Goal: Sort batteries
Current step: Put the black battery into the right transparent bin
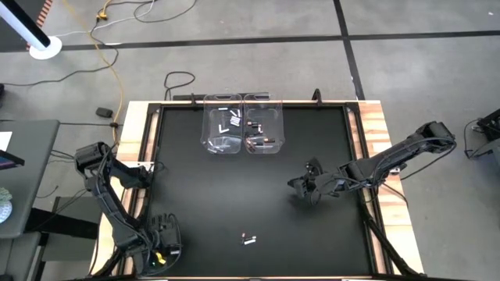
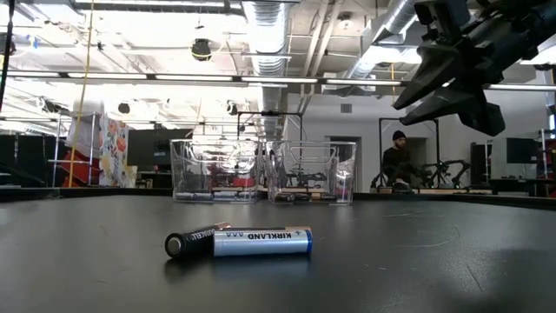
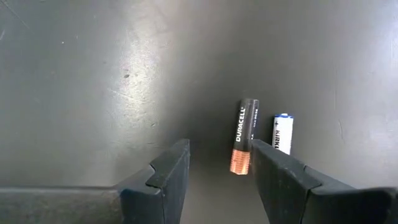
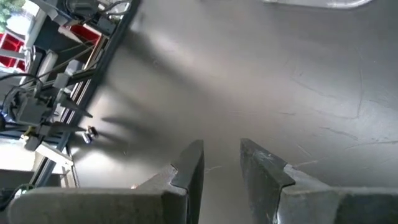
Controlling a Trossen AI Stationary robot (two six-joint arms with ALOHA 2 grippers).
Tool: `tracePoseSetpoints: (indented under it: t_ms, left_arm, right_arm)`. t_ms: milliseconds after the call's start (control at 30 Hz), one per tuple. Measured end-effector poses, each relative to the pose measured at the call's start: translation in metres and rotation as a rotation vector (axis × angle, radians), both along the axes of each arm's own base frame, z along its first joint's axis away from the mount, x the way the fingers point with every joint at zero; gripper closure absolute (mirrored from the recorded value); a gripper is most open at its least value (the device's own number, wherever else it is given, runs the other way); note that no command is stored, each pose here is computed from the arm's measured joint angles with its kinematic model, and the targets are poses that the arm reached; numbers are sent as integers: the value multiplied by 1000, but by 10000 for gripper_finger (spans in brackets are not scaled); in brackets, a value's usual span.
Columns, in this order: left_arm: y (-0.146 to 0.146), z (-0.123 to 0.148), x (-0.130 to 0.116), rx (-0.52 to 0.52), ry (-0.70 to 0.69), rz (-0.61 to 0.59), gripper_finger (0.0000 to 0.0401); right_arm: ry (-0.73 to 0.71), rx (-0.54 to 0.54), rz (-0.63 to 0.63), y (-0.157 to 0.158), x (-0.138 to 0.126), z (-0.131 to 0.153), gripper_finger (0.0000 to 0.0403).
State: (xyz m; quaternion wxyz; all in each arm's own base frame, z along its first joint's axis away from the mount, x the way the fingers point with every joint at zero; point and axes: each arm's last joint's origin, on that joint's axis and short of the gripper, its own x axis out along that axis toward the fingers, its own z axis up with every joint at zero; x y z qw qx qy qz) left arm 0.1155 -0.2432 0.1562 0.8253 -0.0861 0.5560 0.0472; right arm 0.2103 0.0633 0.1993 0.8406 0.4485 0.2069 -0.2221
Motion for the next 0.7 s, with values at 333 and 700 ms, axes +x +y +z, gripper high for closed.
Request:
tracePoseSetpoints:
  t_ms: [333, 700]
  left_arm:
    - [-1, 0, 0, -8, -5, -7, 237]
    - [-1, 0, 0, -1, -8, -29, 237]
  right_arm:
    - [1, -7, 2, 0, 0, 0, 281]
    - [2, -10, 3, 0, 0, 0, 281]
